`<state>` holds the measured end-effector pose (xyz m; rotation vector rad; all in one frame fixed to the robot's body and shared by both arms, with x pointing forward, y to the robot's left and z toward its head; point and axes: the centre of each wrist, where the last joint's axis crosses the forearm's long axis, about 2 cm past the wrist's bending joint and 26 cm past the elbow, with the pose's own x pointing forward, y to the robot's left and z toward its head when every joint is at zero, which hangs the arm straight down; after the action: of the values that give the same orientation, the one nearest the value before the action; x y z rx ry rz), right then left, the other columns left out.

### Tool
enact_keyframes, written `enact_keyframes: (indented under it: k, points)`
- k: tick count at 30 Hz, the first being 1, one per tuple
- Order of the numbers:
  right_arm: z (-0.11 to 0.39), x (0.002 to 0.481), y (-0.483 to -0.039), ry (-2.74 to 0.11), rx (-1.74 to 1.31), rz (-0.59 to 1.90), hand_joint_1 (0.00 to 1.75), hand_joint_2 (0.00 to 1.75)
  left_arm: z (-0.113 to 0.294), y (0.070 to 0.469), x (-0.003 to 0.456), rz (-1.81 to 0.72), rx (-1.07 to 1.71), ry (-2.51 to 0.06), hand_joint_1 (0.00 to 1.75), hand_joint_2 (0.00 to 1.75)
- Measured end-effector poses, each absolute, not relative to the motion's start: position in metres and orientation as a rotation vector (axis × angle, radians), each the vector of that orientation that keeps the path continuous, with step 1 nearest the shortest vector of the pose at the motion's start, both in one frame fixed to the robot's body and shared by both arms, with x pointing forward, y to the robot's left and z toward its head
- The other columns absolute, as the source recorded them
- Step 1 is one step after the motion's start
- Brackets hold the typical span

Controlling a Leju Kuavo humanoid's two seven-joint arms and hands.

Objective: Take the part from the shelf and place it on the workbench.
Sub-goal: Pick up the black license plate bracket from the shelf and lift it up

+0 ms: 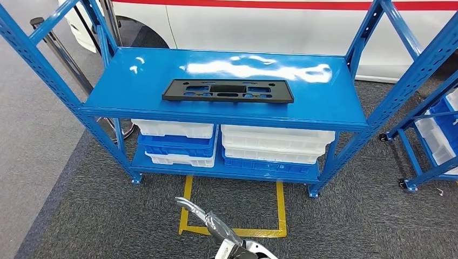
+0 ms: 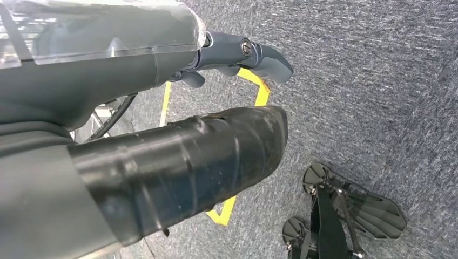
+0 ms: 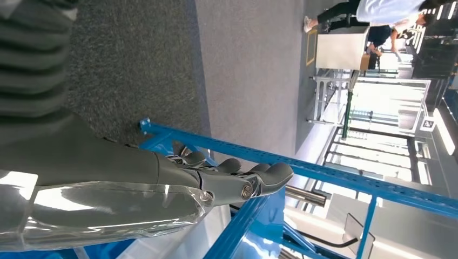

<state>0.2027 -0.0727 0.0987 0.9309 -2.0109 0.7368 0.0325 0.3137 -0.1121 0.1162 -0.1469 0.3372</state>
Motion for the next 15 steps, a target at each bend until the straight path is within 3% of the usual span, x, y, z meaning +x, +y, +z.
enact_keyframes:
  k: [1,5,15]
  points:
    - [0.0991,0.2027,-0.0724,-2.015,0.928,0.739,0.0,1.75,-0.1121,0.3137,0.0325,0.337,0.117,-0.146,0.0,0.0]
    - [0.1004,0.2024,-0.0709,-2.023,0.922,0.754,0.0,0.0,-0.1121,0.3137,0.0325,0.336,0.118,-0.143,0.0,0.0]
    - [0.1001,0.2041,-0.0712,-1.978,0.816,0.755,0.0,0.0,-0.1121,0.3126,0.0327,0.342,0.118,-0.134,0.0,0.0]
